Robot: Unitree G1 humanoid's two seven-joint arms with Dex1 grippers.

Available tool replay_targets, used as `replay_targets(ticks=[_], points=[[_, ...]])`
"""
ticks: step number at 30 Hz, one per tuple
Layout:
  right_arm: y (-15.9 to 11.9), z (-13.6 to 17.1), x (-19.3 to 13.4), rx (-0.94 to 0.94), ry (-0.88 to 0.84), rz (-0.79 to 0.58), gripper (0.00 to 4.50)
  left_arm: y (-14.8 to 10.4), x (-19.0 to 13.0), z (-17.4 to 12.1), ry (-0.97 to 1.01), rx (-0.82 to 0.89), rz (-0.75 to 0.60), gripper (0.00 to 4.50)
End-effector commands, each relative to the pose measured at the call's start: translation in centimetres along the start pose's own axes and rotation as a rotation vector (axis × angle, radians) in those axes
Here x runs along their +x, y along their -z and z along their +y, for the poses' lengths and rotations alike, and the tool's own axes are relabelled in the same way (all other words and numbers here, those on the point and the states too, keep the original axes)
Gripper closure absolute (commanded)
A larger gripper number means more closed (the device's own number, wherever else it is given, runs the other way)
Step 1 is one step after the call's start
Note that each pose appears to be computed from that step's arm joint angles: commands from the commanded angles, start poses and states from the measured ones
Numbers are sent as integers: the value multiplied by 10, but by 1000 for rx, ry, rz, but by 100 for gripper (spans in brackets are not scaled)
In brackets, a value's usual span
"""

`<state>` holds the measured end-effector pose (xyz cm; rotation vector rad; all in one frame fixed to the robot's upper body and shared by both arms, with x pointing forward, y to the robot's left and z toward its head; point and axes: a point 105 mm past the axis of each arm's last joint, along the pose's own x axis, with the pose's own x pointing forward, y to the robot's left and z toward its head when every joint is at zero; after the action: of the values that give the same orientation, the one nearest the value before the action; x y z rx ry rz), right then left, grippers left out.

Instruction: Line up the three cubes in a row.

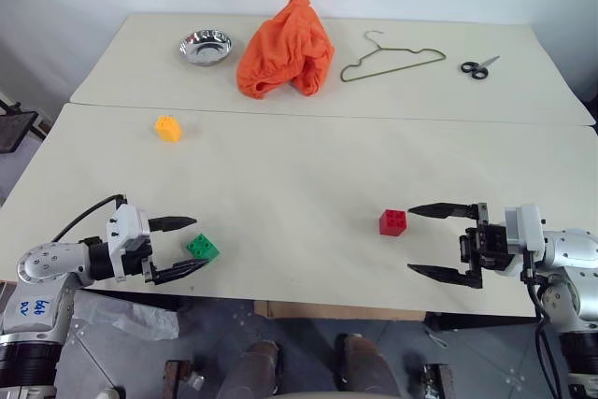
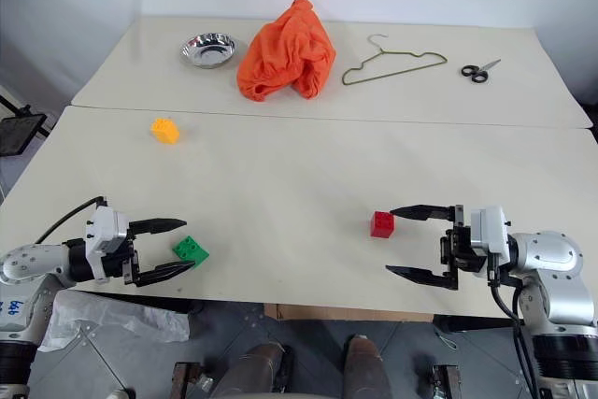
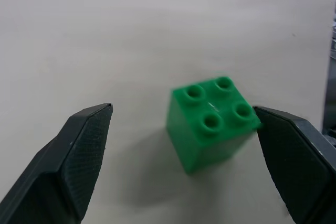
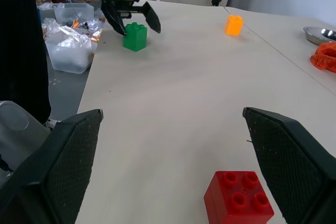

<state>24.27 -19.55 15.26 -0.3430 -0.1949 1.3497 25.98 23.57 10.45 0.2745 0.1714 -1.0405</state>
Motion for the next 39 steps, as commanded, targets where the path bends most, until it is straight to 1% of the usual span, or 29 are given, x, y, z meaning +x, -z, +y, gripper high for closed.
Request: replay_targets(ticks=[1, 3, 6, 11, 13, 14, 17, 18, 21, 25, 28, 30, 32, 34, 35, 36, 39], points=[[-10, -3, -4, -46, 31, -15, 2, -1, 3, -2, -82, -24, -47, 0], [-10, -2, -2, -44, 32, -18, 2, 2, 5, -6, -124, -64, -52, 0], [-10, -2, 0, -43, 34, -22, 0, 2, 9, -13, -168, -107, -82, 56], [-12, -3, 4, -44, 29, -28, 0, 3, 10, -20, -187, -123, -87, 212], [-13, -3, 6, -47, 26, -29, 0, 2, 9, -21, -165, -118, -84, 276], [-14, -4, 6, -48, 25, -28, 0, 1, 9, -19, -155, -106, -83, 300], [-15, -4, 3, -19, 17, -9, 0, -17, 13, -5, -91, -90, -117, 298], [-15, -2, 0, -8, 10, 2, 0, -25, 17, -4, -27, -71, -122, 298], [-15, -2, -11, 9, 15, 39, 0, -41, 33, -2, 171, 38, -75, 298], [-13, -16, -27, -19, 116, 82, 0, -51, 76, 7, 396, 212, -3, 298], [-10, -19, -34, -28, 173, 97, 0, -58, 109, 20, 451, 283, 24, 298], [-8, -14, -37, -22, 192, 101, 0, -62, 137, 22, 488, 295, 29, 298], [-8, -8, -38, -21, 203, 98, 0, -60, 155, 19, 524, 309, 48, 298], [-10, -4, -38, -27, 227, 91, 0, -65, 174, 17, 517, 321, 31, 298], [-9, 1, -39, -21, 240, 89, 0, -71, 185, 10, 538, 323, 5, 298], [-9, 5, -39, -15, 249, 89, 0, -76, 192, 5, 554, 324, -15, 298], [-6, 10, -40, 1, 267, 89, 0, -79, 208, -3, 576, 329, -13, 298]])
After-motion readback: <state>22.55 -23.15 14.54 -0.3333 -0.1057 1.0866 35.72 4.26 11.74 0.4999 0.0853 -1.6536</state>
